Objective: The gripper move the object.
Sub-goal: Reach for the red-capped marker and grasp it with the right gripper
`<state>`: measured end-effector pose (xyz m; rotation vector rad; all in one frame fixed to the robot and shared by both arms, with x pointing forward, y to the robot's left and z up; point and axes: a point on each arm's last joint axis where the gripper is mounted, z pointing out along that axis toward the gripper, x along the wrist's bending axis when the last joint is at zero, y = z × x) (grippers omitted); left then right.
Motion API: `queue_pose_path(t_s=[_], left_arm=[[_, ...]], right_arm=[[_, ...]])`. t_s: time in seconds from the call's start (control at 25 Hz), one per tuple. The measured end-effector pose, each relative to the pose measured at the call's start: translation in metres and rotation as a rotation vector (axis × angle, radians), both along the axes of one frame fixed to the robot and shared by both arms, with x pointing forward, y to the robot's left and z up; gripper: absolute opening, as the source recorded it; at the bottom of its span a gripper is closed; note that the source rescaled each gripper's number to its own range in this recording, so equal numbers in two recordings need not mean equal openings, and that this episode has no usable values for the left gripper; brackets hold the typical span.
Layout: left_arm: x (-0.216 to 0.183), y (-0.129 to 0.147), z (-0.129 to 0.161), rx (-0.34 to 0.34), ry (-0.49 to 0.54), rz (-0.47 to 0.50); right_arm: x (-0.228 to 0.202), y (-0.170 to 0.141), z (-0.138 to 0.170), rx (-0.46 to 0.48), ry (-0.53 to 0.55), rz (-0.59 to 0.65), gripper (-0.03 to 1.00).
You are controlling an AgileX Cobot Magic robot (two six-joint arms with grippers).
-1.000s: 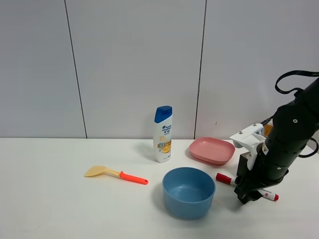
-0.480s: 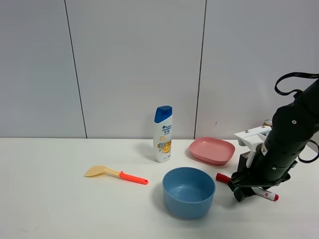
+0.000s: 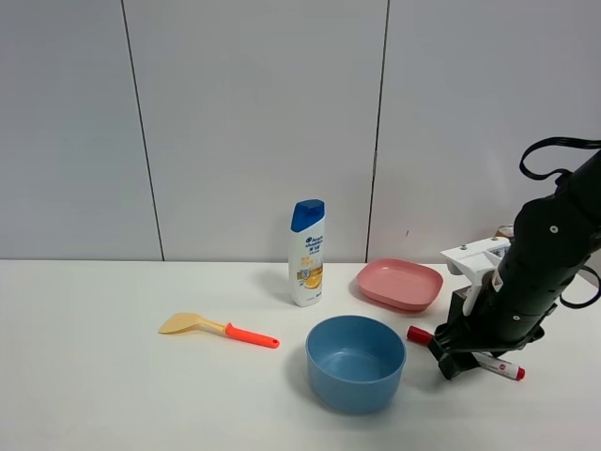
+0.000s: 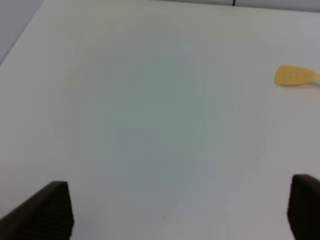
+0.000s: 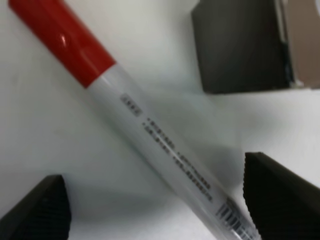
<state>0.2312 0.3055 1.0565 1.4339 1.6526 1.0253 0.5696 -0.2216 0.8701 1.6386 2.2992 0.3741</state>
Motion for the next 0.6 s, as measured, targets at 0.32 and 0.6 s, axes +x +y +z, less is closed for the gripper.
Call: queue_pose_path(t_s=[0.32, 0.6], left_arm=[[0.0, 0.0, 0.0, 0.0, 0.0, 0.0], [0.0, 0.0, 0.0, 0.0, 0.0, 0.0]], right_arm=[[-0.0004, -0.0001, -0.0002, 0.02, 0.008, -0.042, 0.67], [-0.0014, -0.0016, -0.0007, 0.058, 0.027, -0.152, 0.67]])
